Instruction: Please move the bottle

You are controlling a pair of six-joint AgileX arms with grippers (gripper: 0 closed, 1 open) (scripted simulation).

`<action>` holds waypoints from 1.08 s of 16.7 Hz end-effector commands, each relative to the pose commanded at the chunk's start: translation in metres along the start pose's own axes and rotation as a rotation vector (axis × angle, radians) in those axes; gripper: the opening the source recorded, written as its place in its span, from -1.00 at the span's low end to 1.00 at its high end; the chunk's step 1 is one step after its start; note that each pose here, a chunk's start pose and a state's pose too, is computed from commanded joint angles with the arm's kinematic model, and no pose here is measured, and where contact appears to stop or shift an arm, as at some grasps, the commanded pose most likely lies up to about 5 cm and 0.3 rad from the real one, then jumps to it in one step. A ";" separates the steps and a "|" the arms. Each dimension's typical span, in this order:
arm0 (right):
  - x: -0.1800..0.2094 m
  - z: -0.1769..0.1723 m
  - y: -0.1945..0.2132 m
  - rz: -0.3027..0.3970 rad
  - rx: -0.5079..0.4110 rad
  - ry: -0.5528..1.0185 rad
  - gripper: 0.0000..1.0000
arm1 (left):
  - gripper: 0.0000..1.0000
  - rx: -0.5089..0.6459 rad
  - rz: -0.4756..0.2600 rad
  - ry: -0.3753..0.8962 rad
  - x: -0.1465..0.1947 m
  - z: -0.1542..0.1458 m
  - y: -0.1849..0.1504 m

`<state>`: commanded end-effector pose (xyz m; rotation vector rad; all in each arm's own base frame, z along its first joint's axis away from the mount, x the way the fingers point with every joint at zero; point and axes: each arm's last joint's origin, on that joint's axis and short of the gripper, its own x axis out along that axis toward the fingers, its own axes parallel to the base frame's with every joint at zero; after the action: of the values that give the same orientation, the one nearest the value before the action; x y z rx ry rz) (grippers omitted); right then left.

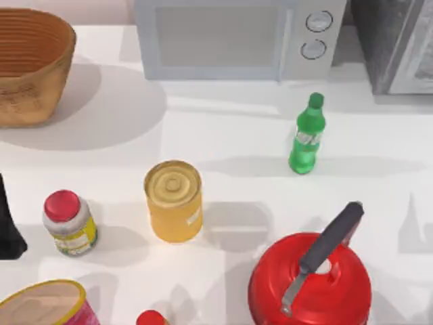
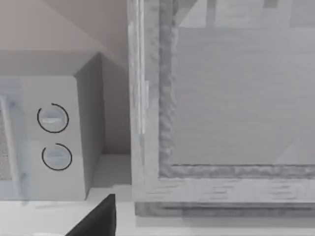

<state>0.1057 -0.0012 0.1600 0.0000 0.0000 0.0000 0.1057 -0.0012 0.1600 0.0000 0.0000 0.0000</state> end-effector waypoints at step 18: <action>0.140 0.053 0.044 0.603 -0.210 0.205 1.00 | 1.00 0.000 0.000 0.000 0.000 0.000 0.000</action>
<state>0.2461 0.0432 0.2127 -0.2097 0.2045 0.6033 0.1057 -0.0012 0.1600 0.0000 0.0000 0.0000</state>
